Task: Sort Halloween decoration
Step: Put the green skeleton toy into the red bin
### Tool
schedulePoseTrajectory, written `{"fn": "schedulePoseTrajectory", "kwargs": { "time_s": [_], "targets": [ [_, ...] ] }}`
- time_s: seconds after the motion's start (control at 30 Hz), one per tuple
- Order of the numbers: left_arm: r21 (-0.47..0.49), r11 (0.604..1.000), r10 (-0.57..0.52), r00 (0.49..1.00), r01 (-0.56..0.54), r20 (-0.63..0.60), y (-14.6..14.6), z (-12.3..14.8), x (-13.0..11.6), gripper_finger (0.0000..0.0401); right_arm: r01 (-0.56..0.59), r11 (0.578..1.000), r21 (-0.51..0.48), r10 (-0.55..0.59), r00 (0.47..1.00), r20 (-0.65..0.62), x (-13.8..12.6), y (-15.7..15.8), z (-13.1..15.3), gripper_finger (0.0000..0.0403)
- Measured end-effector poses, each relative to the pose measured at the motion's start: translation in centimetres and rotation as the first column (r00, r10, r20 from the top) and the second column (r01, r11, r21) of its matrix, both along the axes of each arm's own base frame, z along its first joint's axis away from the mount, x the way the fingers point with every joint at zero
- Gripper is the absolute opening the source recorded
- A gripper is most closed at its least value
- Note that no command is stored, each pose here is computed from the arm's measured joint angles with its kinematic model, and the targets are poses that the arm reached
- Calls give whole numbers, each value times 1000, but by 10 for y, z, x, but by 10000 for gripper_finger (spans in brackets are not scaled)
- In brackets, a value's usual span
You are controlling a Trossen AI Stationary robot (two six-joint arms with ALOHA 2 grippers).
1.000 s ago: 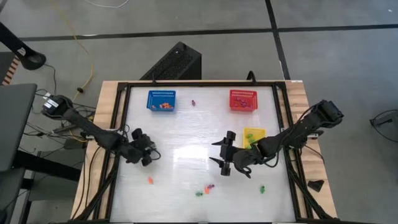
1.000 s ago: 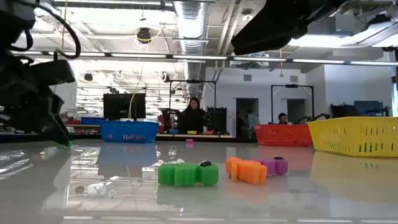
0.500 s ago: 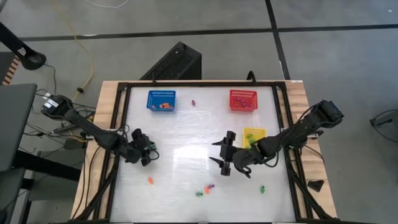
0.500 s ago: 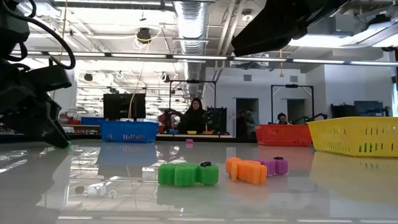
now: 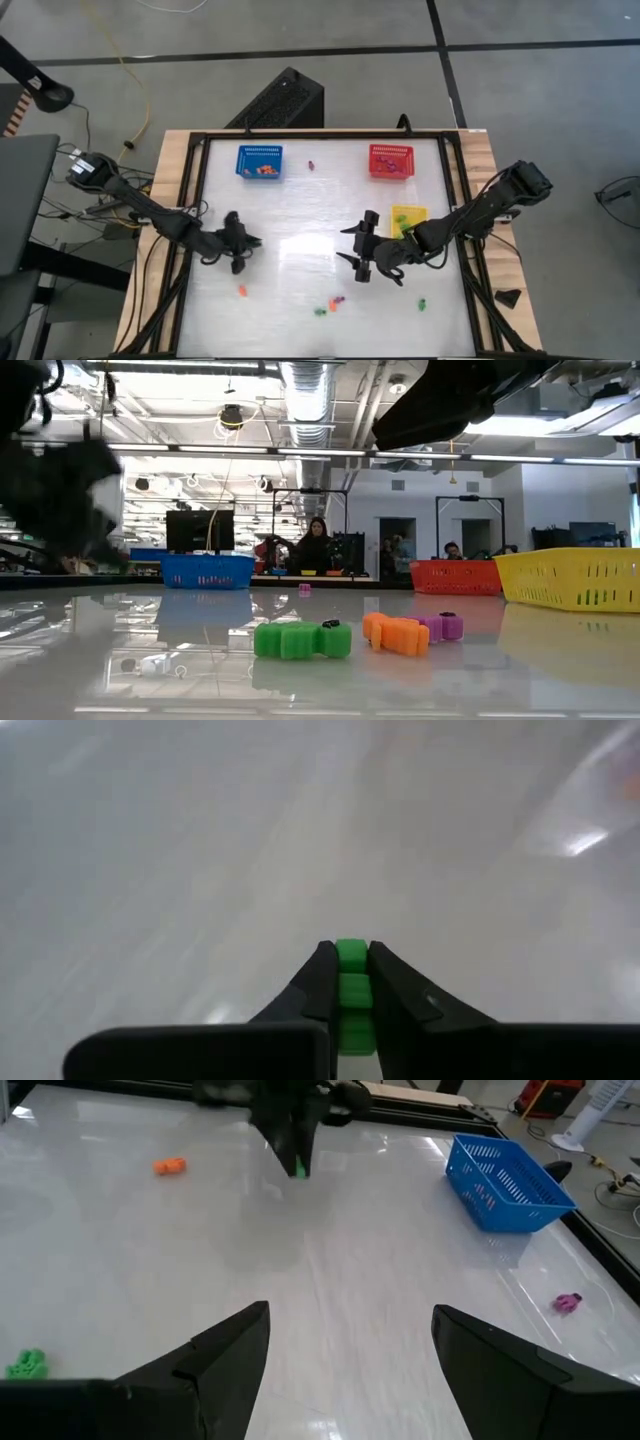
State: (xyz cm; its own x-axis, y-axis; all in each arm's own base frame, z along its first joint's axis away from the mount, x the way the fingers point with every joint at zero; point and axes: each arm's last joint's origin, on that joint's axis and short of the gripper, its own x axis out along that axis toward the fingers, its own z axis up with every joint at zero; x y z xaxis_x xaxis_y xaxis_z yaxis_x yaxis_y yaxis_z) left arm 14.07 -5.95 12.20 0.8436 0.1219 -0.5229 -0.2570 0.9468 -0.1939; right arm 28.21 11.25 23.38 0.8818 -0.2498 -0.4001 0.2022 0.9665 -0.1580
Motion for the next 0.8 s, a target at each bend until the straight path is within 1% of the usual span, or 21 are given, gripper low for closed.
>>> {"fn": "schedulePoseTrajectory", "kwargs": {
  "time_s": [0.03, 0.1, 0.17, 0.23, 0.27, 0.33, 0.4, 0.5, 0.57, 0.63, 0.73, 0.8],
  "targets": [
    [-3, 1000, -24, 997, 25, 72, -2, 7, 4, 19, 0, 1000, 0, 0, 1000, -1, 0, 0, 0, 311],
    [19, 998, -67, 979, 65, 192, -5, 19, 10, 19, 0, 1000, -1, 0, 1000, -2, 0, 0, 0, 311],
    [47, 995, -98, 948, 88, 302, -8, 31, 14, 18, 0, 1000, -1, 0, 1000, -2, 0, 0, 0, 311],
    [81, 992, -120, 920, 97, 374, -8, 40, 16, 18, 0, 1000, 0, 0, 1000, 0, 0, 0, 0, 311],
    [99, 990, -127, 914, 96, 385, -8, 42, 17, 18, 0, 1000, 1, 0, 1000, 2, 0, 0, 0, 311],
    [115, 991, -111, 919, 72, 379, -7, 42, 21, 17, -1, 1000, 5, 1, 1000, 14, 1, 0, 1, 311],
    [119, 992, -88, 928, 47, 362, -5, 42, 28, 17, -9, 1000, 20, 8, 998, 55, 2, 3, 5, 311],
    [115, 992, -90, 941, 54, 327, -5, 40, 49, 17, -54, 999, -2, 54, 989, 135, 2, 11, 15, 311],
    [139, 986, -133, 941, 93, 312, -7, 39, 70, 16, -90, 995, -30, 94, 978, 184, 1, 18, 21, 311],
    [188, 973, -184, 938, 132, 295, -9, 38, 94, 16, -120, 991, -59, 130, 968, 215, -1, 24, 25, 311],
    [290, 940, -254, 936, 179, 243, -11, 30, 135, 16, -153, 984, -92, 171, 955, 244, -4, 33, 29, 311],
    [352, 910, -310, 922, 217, 233, -9, 26, 163, 16, -166, 980, -106, 189, 946, 265, -7, 38, 32, 311]
  ]
}}
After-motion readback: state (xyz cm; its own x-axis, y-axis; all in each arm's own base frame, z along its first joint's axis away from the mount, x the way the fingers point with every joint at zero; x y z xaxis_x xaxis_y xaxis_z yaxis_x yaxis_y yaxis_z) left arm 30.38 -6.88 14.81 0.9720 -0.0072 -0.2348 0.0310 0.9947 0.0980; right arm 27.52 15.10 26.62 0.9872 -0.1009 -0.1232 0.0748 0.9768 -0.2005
